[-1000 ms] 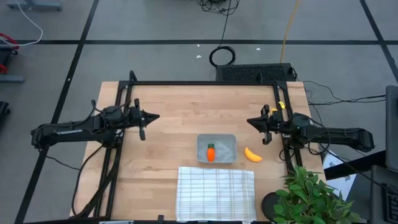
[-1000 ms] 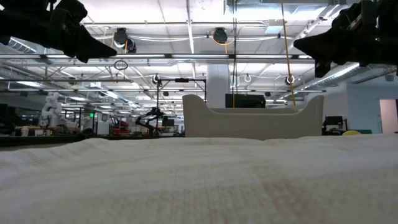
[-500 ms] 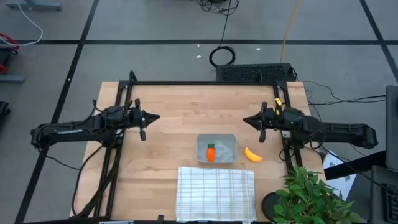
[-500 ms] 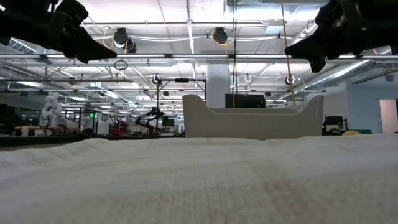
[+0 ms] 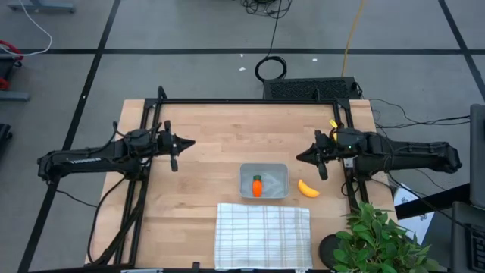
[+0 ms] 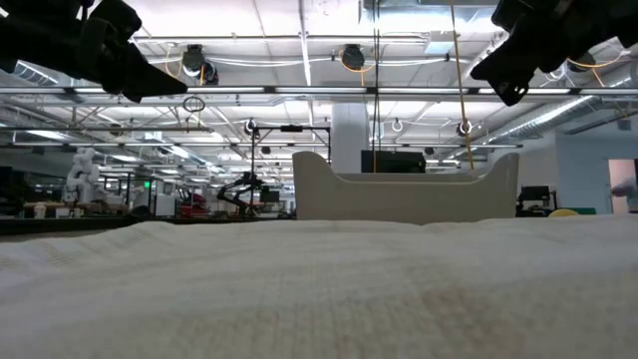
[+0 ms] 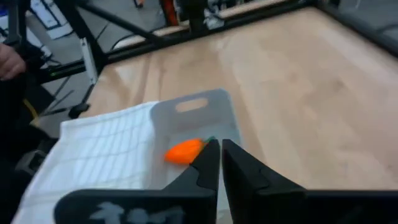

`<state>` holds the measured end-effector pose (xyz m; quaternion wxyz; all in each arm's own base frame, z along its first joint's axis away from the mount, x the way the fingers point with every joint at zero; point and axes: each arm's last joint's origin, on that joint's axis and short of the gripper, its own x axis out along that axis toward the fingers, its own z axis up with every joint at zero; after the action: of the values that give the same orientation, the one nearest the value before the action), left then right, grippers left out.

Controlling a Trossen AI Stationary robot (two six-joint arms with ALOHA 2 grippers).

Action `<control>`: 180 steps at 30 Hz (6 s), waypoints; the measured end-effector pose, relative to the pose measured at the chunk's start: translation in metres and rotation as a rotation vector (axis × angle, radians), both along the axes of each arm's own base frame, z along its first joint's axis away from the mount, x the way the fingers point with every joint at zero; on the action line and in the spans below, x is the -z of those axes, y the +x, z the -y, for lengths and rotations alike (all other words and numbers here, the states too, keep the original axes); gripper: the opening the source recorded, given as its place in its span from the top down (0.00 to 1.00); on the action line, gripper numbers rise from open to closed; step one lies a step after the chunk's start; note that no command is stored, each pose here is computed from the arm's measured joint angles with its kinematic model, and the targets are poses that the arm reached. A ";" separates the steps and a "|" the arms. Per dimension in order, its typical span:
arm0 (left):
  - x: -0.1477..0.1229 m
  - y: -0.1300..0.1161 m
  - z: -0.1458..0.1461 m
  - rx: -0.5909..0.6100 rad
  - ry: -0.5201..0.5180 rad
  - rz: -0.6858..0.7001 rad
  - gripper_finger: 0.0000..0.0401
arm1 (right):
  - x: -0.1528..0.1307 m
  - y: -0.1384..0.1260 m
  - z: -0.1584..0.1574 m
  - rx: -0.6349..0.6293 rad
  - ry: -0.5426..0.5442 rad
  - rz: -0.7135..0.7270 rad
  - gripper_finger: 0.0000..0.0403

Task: Pick and placing Produce into tupperware
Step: Put the banana into the gray bin

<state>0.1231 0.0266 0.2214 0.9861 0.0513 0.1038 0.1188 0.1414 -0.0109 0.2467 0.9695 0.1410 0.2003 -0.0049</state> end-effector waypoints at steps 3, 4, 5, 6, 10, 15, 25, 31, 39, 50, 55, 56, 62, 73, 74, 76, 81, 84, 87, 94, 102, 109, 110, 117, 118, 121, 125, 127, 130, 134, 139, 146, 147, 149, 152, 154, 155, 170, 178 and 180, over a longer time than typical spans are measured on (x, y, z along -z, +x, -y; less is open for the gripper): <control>0.000 0.000 0.000 0.000 0.000 0.000 0.95 | -0.004 0.002 -0.003 -0.005 0.037 -0.048 0.94; 0.000 0.000 0.000 0.000 0.000 0.000 0.95 | -0.004 0.003 -0.004 -0.003 0.046 -0.060 0.93; 0.000 0.000 0.000 0.000 0.000 0.000 0.95 | -0.003 0.004 -0.005 -0.003 0.058 -0.073 0.93; 0.000 0.000 0.000 0.000 -0.001 0.000 0.95 | -0.002 0.004 -0.006 -0.001 0.073 -0.089 0.92; 0.000 0.000 0.000 -0.001 -0.004 0.001 0.95 | 0.004 0.005 -0.009 0.016 0.144 -0.163 0.91; 0.000 0.000 0.000 -0.002 -0.009 0.001 0.95 | 0.014 0.001 -0.013 0.044 0.266 -0.288 0.91; 0.000 0.000 0.000 -0.001 -0.010 0.001 0.95 | 0.018 -0.003 -0.017 0.094 0.540 -0.395 0.91; 0.000 0.000 0.000 -0.001 -0.011 0.002 0.95 | 0.019 -0.002 -0.020 0.095 0.584 -0.459 0.91; 0.000 0.000 0.000 -0.001 -0.012 0.003 0.95 | -0.015 0.011 -0.024 0.108 0.479 -0.602 0.91; 0.000 0.000 0.000 0.001 -0.016 0.003 0.95 | -0.012 0.038 -0.027 0.204 0.347 -0.964 0.91; 0.000 0.000 0.000 0.002 -0.018 0.003 0.95 | -0.005 0.050 -0.031 0.181 0.325 -0.982 0.90; 0.000 0.000 0.000 0.001 -0.018 0.003 0.95 | -0.005 0.052 -0.031 0.178 0.323 -0.976 0.90; 0.000 0.000 0.000 0.001 -0.020 0.002 0.95 | -0.004 0.058 -0.034 0.121 0.333 -0.941 0.83; 0.001 0.000 0.000 0.002 -0.021 -0.004 0.95 | 0.007 0.059 -0.034 0.103 0.347 -0.932 0.81; 0.001 0.000 0.000 0.002 -0.021 -0.004 0.95 | 0.010 0.058 -0.034 0.106 0.348 -0.939 0.81; 0.001 0.000 0.000 0.002 -0.022 -0.006 0.95 | 0.016 0.056 -0.034 0.112 0.348 -0.956 0.79; 0.002 0.000 0.000 0.001 -0.023 -0.013 0.95 | 0.025 0.052 -0.034 0.121 0.346 -0.986 0.63; 0.002 0.000 0.000 0.002 -0.023 -0.013 0.95 | 0.027 0.054 -0.034 0.123 0.353 -0.969 0.50; 0.002 0.000 0.000 0.002 -0.023 -0.013 0.95 | 0.029 0.055 -0.034 0.129 0.363 -0.955 0.37; 0.002 0.000 0.000 0.001 -0.023 -0.014 0.95 | 0.038 0.051 -0.034 0.139 0.364 -0.977 0.20; 0.002 0.000 0.000 0.002 -0.023 -0.015 0.95 | 0.054 0.046 -0.033 0.163 0.380 -1.000 0.19; 0.002 0.000 0.000 0.002 -0.023 -0.016 0.95 | 0.068 0.045 -0.036 0.138 0.413 -0.968 0.19; 0.002 0.000 0.000 0.002 -0.023 -0.015 0.95 | 0.069 0.045 -0.037 0.135 0.412 -0.969 0.19; 0.002 0.000 0.000 0.002 -0.023 -0.016 0.95 | 0.076 0.042 -0.042 0.112 0.393 -0.980 0.19; 0.002 0.000 0.000 0.002 -0.023 -0.016 0.95 | 0.077 0.043 -0.043 0.111 0.392 -0.982 0.19; 0.002 0.000 0.000 0.002 -0.023 -0.016 0.95 | 0.082 0.044 -0.046 0.110 0.381 -1.002 0.19; 0.002 0.000 0.000 0.002 -0.023 -0.016 0.95 | 0.090 0.050 -0.048 0.102 0.368 -1.025 0.19; 0.002 0.000 0.000 0.002 -0.023 -0.016 0.95 | 0.095 0.052 -0.049 0.105 0.362 -1.046 0.19; 0.002 0.000 0.000 0.002 -0.023 -0.016 0.95 | 0.102 0.053 -0.049 0.113 0.349 -1.089 0.19; 0.002 0.000 0.000 0.002 -0.023 -0.016 0.95 | 0.110 0.056 -0.049 0.120 0.319 -1.125 0.19; 0.002 0.000 0.000 0.002 -0.023 -0.016 0.95 | 0.116 0.056 -0.049 0.117 0.299 -1.158 0.20; 0.002 0.000 0.000 0.002 -0.023 -0.016 0.95 | 0.109 0.055 -0.048 0.112 0.303 -1.113 0.35; 0.002 0.000 0.000 0.002 -0.023 -0.016 0.95 | 0.108 0.054 -0.048 0.112 0.302 -1.108 0.38; 0.002 0.000 0.000 0.002 -0.023 -0.016 0.95 | 0.107 0.053 -0.047 0.115 0.297 -1.106 0.45; 0.002 0.000 0.000 0.002 -0.023 -0.016 0.95 | 0.107 0.053 -0.047 0.116 0.290 -1.103 0.56; 0.002 0.000 0.000 0.002 -0.023 -0.016 0.95 | 0.107 0.054 -0.047 0.124 0.278 -1.092 0.63; 0.002 0.000 0.000 0.002 -0.024 -0.016 0.95 | 0.107 0.055 -0.047 0.131 0.269 -1.082 0.66; 0.002 0.000 0.000 0.000 -0.033 -0.014 0.95 | 0.092 0.054 -0.040 0.167 0.285 -1.080 0.61; 0.002 0.000 0.000 0.000 -0.035 -0.013 0.95 | 0.058 0.058 -0.038 0.129 0.279 -1.008 0.68; 0.002 0.000 0.000 0.000 -0.036 -0.013 0.95 | 0.048 0.060 -0.038 0.119 0.276 -0.987 0.67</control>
<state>0.1228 0.0263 0.2194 0.9862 0.0346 0.1123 0.1167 0.2019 0.0273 0.1983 0.7299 0.2599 0.6244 -0.0993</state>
